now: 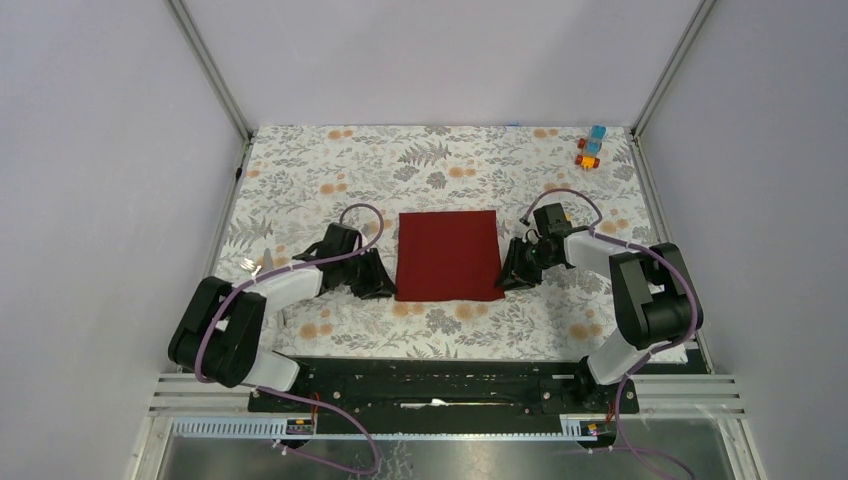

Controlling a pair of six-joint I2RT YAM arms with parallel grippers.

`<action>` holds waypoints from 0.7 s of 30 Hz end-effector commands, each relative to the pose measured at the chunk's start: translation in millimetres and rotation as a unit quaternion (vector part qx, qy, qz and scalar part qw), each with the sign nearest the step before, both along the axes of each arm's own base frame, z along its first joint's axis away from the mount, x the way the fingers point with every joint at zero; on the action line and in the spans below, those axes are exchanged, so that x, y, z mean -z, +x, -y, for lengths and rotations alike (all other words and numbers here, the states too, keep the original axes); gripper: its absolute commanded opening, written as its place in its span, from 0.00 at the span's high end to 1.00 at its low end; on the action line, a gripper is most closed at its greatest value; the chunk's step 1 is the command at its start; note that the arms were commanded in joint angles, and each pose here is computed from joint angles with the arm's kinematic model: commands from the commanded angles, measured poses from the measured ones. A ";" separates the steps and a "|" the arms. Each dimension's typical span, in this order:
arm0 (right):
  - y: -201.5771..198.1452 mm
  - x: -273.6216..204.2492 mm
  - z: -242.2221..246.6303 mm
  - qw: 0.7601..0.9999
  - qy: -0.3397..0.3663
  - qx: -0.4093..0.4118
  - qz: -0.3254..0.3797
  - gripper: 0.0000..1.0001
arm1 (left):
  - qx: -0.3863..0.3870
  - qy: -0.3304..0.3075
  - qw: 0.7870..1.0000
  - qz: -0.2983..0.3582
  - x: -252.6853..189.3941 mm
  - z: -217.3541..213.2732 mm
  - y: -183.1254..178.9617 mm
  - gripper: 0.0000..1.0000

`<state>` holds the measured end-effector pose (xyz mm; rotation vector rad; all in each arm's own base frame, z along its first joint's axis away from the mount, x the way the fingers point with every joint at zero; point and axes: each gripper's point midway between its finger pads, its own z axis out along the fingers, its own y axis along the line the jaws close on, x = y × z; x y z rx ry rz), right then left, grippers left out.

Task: Fold the napkin into a case and place the utensils inside
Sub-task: Smooth out the square-folded napkin from the folded napkin.

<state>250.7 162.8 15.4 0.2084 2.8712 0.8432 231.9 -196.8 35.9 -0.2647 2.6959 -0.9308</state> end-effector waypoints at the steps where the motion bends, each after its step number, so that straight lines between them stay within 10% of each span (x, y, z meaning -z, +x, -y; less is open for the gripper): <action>1: -4.4 10.4 -0.6 1.000 0.007 -0.003 -0.008 0.67 | 0.013 -0.027 0.999 0.022 -3.6 16.2 6.2 0.71; 14: -7.5 6.3 -1.2 1.000 0.012 -0.001 -0.005 0.71 | 0.029 -0.007 0.999 0.027 -2.2 33.7 -0.2 0.89; 21: 29.7 -45.7 18.6 0.988 -0.111 -0.012 0.108 0.36 | 0.018 0.073 0.996 0.045 -14.0 4.7 0.5 0.57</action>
